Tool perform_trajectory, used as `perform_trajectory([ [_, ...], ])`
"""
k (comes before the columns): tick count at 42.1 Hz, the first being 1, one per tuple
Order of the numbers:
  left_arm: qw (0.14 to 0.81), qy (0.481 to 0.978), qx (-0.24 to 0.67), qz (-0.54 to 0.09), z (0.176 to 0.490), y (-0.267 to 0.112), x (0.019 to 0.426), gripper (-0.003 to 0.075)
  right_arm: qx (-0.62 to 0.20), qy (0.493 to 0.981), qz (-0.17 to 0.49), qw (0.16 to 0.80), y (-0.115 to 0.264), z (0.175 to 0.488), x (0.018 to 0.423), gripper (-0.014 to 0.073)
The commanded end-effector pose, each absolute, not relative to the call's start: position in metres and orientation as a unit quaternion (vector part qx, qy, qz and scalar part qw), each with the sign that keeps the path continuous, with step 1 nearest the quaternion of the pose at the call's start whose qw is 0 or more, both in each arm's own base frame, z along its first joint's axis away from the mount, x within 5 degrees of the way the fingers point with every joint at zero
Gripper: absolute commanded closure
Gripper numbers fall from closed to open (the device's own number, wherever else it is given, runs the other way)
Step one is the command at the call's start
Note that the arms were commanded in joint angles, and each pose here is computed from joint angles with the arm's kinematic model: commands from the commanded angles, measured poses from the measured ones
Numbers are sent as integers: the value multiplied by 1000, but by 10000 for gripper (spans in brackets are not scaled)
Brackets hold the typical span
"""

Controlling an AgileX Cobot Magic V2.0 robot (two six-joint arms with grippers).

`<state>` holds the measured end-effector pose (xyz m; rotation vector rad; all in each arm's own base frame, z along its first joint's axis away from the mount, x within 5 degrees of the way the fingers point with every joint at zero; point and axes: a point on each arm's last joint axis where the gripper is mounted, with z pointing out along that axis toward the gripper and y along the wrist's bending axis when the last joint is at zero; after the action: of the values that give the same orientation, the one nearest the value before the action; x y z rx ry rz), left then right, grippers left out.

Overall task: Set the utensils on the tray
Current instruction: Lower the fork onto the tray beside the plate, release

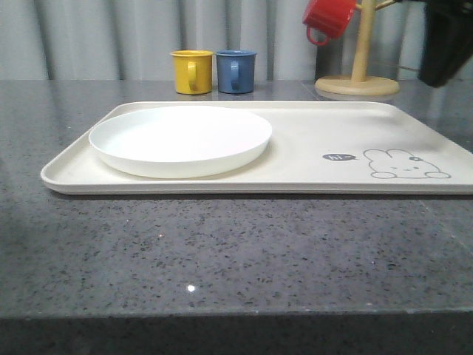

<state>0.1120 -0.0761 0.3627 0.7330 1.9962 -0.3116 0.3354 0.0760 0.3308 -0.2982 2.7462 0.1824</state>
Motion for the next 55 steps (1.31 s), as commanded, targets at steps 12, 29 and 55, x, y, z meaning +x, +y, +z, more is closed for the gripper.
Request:
perform_trajectory([
  [12, 513, 795, 290, -142, 376, -78, 113, 302, -94, 978, 64, 175, 165, 341, 344, 659],
  [29, 513, 795, 290, -142, 376, -78, 113, 302, 63, 984, 70, 153, 177, 299, 373, 657],
  [55, 513, 795, 290, -142, 376, -78, 113, 302, -56, 972, 67, 217, 159, 358, 344, 279],
])
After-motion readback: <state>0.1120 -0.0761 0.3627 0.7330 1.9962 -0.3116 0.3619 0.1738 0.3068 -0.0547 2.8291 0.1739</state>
